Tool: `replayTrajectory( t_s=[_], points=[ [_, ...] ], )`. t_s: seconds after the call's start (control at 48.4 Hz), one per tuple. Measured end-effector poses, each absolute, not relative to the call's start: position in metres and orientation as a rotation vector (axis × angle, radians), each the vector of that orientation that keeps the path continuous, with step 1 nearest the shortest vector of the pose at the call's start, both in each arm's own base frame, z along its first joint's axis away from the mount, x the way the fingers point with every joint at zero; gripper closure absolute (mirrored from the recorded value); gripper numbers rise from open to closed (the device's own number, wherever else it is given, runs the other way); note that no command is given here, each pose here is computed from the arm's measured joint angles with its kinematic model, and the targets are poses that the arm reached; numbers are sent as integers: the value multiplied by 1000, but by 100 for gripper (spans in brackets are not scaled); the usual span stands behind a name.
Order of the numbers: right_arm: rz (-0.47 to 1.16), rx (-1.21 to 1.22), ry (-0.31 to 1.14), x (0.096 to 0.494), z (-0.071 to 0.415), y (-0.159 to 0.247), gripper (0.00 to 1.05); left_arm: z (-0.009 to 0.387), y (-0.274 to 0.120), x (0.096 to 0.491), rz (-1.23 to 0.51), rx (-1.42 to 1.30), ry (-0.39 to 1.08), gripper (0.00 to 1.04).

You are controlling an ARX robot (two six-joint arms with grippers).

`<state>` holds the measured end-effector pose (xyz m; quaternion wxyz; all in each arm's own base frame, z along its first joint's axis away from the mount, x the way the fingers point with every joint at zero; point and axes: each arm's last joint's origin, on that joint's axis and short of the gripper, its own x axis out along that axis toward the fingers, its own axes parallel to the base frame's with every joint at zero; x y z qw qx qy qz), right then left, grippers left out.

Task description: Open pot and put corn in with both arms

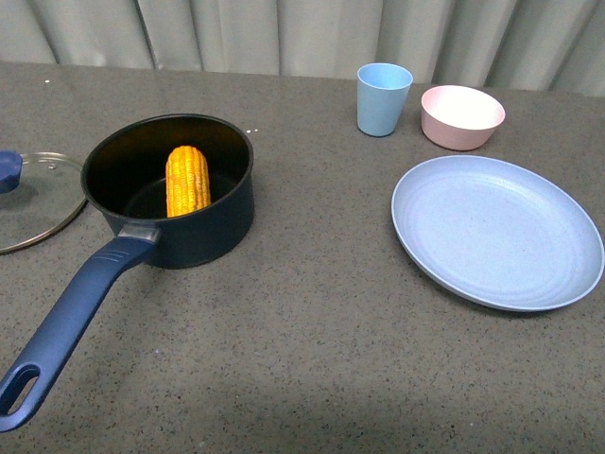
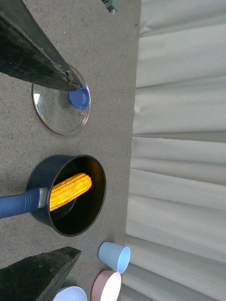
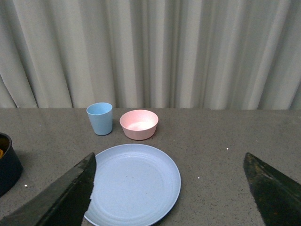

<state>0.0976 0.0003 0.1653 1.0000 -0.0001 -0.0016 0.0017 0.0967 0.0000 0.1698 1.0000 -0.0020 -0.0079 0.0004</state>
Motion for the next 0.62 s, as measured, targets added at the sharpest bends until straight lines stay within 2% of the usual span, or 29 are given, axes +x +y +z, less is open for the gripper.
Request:
replayTrajectory(
  t_s=[0.021, 0.083, 0.62],
  points=[
    [3, 1, -3, 98, 165, 0, 8, 170, 0, 97, 0, -4, -16, 7],
    [3, 0, -3, 98, 165, 0, 10, 170, 0, 97, 0, -4, -16, 7],
    [3, 0, -3, 98, 165, 0, 9, 170, 0, 97, 0, -4, -16, 7]
  ],
)
